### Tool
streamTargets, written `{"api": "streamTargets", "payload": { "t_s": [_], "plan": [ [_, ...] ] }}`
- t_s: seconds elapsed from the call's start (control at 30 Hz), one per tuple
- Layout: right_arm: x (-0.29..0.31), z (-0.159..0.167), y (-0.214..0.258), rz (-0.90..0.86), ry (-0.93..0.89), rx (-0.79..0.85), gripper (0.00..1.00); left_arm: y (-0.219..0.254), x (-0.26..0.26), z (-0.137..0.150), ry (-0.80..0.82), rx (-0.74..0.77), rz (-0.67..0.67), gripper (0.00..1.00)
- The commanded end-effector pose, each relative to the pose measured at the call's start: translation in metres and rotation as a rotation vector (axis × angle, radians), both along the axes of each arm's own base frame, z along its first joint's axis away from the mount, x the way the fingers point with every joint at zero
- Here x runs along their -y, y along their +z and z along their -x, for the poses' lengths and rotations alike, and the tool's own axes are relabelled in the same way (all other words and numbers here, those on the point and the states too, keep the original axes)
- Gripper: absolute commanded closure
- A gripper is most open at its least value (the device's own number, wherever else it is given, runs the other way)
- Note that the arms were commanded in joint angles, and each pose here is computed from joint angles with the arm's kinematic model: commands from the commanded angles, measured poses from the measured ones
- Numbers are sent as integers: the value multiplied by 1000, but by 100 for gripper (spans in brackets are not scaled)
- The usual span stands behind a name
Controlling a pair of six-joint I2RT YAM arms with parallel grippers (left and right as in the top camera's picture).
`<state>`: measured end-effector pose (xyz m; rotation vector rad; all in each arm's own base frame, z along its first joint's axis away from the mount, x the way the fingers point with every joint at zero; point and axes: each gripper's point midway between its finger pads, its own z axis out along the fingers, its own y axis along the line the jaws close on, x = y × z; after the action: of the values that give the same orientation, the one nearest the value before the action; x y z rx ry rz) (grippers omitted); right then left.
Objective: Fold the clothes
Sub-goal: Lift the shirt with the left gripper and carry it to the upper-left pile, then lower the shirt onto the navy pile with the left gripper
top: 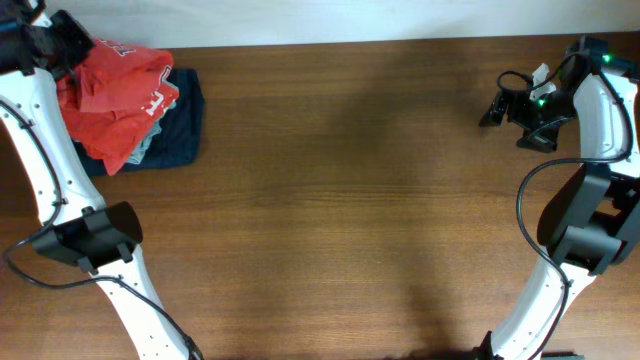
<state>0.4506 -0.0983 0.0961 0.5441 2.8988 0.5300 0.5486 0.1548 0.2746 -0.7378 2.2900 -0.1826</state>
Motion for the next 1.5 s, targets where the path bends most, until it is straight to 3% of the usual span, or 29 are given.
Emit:
{"api": "streamTargets", "payload": {
  "t_s": [0.0,0.2,0.37,0.57,0.73,1.13,1.47],
  "plan": [
    [4,-1,15,26,1,32,1,4,14,2,-48,-1,10,100],
    [4,-1,15,26,1,32,1,6,5,-2,-96,5,-107,100],
    [4,-1,15,26,1,32,1,37,24,-10,-181,119,-82,100],
    [4,-1,15,26,1,32,1,51,13,3,-140,111,-140,100],
    [4,-1,15,26,1,32,1,52,12,7,-204,96,-208,100],
    [4,-1,15,26,1,32,1,96,9,12,-163,206,-252,100],
    [4,-1,15,26,1,32,1,55,0,14,-137,86,-197,100]
  ]
}}
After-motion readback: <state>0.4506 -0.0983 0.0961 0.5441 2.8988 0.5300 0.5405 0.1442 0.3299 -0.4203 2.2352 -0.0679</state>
